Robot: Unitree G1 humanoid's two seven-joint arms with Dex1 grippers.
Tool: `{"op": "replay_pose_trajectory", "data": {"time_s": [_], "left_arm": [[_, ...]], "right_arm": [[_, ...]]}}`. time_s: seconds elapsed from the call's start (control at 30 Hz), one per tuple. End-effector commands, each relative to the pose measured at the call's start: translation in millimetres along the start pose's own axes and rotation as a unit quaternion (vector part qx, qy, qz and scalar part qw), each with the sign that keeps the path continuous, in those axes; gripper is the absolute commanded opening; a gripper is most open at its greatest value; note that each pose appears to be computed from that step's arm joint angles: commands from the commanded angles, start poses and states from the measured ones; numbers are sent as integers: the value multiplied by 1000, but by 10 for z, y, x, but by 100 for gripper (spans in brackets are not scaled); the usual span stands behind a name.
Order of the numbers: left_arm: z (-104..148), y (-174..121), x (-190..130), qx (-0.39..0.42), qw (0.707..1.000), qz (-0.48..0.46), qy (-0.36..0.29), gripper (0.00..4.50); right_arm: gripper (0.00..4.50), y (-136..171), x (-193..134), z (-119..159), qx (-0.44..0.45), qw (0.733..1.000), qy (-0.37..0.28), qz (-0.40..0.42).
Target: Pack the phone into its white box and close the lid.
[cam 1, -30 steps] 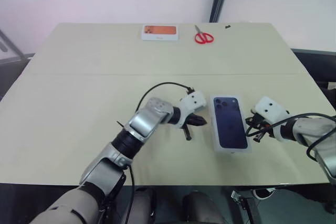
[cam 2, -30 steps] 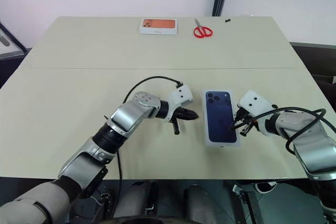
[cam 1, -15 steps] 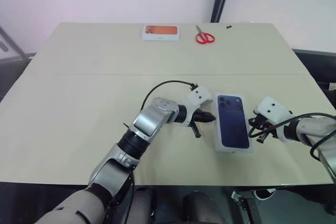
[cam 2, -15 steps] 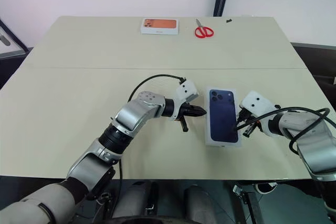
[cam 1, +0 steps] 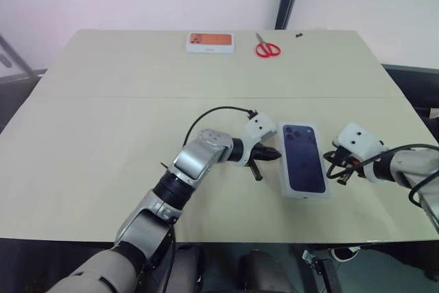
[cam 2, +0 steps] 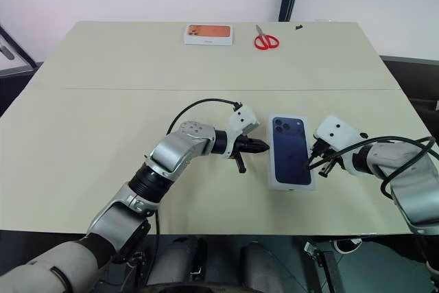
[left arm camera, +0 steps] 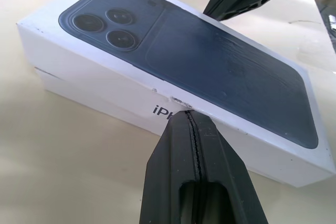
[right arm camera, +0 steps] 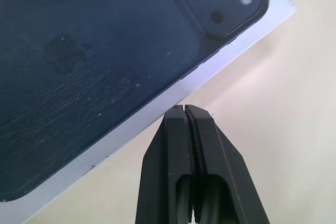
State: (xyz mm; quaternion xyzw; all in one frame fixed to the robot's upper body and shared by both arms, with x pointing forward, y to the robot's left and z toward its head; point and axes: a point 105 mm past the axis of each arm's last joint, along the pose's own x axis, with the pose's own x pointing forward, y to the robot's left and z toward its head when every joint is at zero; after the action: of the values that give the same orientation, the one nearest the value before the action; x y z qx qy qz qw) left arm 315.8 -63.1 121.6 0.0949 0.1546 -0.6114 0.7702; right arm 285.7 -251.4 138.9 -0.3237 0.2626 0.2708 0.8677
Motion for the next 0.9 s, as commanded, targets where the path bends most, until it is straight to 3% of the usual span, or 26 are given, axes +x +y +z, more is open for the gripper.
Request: {"op": "replay_pose_trajectory", "data": {"time_s": [0.03, 0.63, 0.9], "left_arm": [[127, -32, 21, -2, 1000, -4, -27, 0], [34, 58, -6, -32, 999, 16, -22, 0], [403, 241, -198, -40, 994, 39, -97, 0]], "right_arm": [[6, -71, -59, 150, -16, 999, -26, -18], [6, -63, -37, 205, -14, 999, -38, -25], [6, -45, -256, 250, -5, 998, -60, 0]]}}
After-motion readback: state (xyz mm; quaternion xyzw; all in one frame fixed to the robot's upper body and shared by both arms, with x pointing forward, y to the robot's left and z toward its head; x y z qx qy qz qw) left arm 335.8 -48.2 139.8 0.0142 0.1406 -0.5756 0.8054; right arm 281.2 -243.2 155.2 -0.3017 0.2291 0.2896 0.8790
